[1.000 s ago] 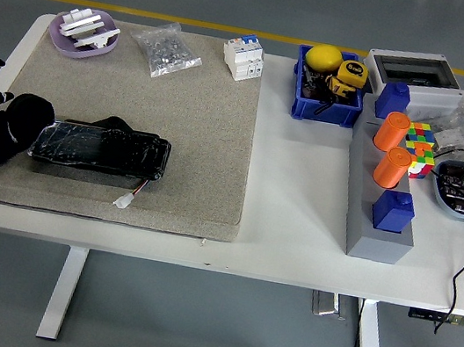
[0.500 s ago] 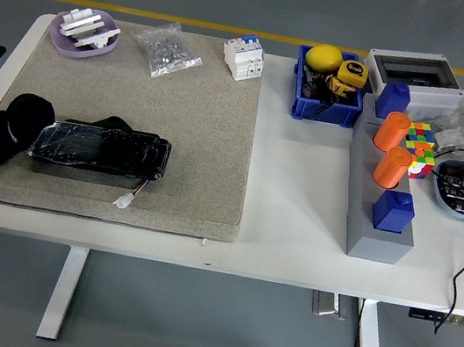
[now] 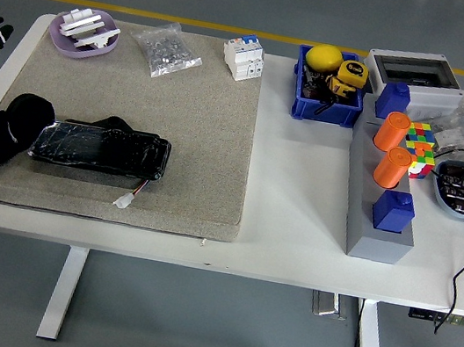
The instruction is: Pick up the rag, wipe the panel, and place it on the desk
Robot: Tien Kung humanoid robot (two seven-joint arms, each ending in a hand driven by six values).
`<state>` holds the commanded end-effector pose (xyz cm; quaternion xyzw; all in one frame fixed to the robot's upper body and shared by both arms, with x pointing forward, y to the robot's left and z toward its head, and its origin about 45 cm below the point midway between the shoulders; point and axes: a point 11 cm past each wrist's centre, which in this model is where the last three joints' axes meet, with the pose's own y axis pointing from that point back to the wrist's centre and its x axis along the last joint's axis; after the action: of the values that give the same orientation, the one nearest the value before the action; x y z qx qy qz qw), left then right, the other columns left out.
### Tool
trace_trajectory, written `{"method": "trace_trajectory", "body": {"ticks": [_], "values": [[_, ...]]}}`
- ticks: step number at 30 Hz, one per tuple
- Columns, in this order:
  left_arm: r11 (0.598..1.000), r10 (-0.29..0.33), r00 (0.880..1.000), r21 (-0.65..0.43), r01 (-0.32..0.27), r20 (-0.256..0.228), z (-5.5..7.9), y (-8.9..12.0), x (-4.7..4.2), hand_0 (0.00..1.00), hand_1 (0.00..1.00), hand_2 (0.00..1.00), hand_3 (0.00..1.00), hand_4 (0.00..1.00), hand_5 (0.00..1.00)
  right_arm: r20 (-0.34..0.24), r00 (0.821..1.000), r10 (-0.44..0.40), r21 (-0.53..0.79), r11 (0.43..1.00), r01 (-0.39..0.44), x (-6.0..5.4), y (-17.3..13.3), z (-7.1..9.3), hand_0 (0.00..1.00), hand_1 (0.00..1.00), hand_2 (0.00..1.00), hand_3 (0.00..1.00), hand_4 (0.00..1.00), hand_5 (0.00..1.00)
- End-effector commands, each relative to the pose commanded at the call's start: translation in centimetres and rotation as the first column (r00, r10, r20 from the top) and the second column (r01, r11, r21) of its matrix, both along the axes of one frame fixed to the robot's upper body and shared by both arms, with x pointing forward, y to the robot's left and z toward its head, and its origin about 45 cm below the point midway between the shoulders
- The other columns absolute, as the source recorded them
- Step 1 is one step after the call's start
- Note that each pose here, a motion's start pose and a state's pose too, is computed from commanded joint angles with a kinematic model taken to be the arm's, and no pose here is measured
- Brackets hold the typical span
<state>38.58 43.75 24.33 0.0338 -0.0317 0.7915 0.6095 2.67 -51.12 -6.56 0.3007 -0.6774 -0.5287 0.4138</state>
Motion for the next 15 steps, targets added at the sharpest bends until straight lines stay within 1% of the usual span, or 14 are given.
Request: {"method": "trace_trajectory", "body": {"ticks": [5,9,15], "values": [[0.999,-0.002,0.999,-0.041,0.003,0.037,0.2,-0.9,0.08,0.479,0.605,0.599,0.58,0.791,0.143,-0.003,1.0,-0.006,0.008,1.0,0.006,-0.3,0.3,-0.2,0.744,0.72,0.717,0.653,0.998,0.466],[0.996,-0.004,0.998,-0.089,0.01,0.065,0.0,-1.9,0.04,0.479,0.605,0.599,0.58,0.791,0.143,-0.008,1.0,-0.01,0.014,1.0,0.01,-0.6,0.5,-0.4,0.744,0.72,0.717,0.653,0.998,0.466],[0.989,0.007,0.995,-0.149,0.008,0.098,-0.2,-2.6,-0.17,0.479,0.603,0.598,0.58,0.789,0.146,-0.01,1.0,-0.013,0.017,1.0,0.013,-0.7,0.7,-0.4,0.745,0.719,0.717,0.652,0.997,0.469]]}}
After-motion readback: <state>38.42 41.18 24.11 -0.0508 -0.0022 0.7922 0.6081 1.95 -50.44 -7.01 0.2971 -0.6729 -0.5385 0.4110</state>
